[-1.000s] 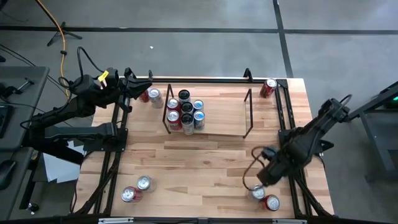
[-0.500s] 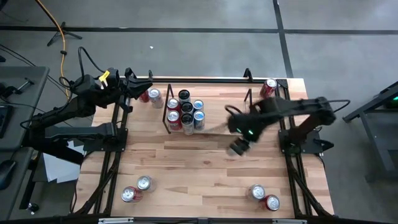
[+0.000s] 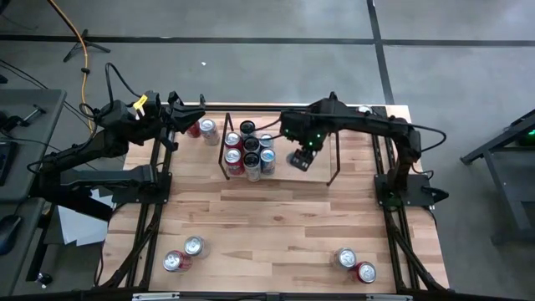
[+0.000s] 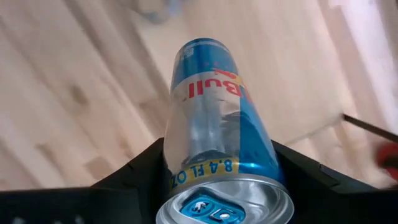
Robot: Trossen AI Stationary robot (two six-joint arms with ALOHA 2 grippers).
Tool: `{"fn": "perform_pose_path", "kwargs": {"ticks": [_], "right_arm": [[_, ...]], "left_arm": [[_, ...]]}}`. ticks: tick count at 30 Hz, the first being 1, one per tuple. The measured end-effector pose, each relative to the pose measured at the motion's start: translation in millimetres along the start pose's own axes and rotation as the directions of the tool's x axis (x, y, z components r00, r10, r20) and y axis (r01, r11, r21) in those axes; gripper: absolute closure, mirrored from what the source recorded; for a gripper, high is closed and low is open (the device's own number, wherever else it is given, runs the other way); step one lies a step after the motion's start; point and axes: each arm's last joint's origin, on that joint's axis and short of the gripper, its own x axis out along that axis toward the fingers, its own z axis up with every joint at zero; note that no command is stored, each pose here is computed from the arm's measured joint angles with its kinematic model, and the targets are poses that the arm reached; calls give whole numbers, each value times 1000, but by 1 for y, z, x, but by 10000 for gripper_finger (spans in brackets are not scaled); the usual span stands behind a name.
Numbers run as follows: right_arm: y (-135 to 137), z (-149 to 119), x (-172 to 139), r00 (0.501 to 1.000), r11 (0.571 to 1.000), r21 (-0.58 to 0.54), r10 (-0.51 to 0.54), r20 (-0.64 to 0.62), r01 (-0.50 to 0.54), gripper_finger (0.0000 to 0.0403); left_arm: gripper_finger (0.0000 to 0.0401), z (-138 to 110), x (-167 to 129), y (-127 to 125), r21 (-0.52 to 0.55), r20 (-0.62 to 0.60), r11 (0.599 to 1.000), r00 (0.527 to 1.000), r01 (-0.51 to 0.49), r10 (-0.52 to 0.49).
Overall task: Place canned beverage on shelf
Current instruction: Put the blue soda can on the shelf aligned with the other blue soda cans
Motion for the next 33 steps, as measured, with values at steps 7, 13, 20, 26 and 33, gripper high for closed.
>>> {"fn": "perform_pose_path", "kwargs": {"ticks": [7,13,20,26,33], "right_arm": [[-16,-3,32,991,999,-28,-25,-134,22,184],[-18,-8,49,978,999,-31,-24,-209,17,184],[-21,-16,69,955,1000,-10,-14,-298,11,184],[-21,-17,70,952,1000,12,-10,-305,14,184],[-21,-16,68,954,1000,3,-5,-298,7,73]], "left_arm": [[398,0,0,0,-3,1,1000,1000,0,0],[398,0,0,0,-4,2,1000,1000,0,0],[398,3,0,-1,-3,33,1000,999,12,-12],[398,5,0,-2,-2,50,1000,999,18,-18],[398,5,0,-2,-1,50,1000,999,18,-18]]}}
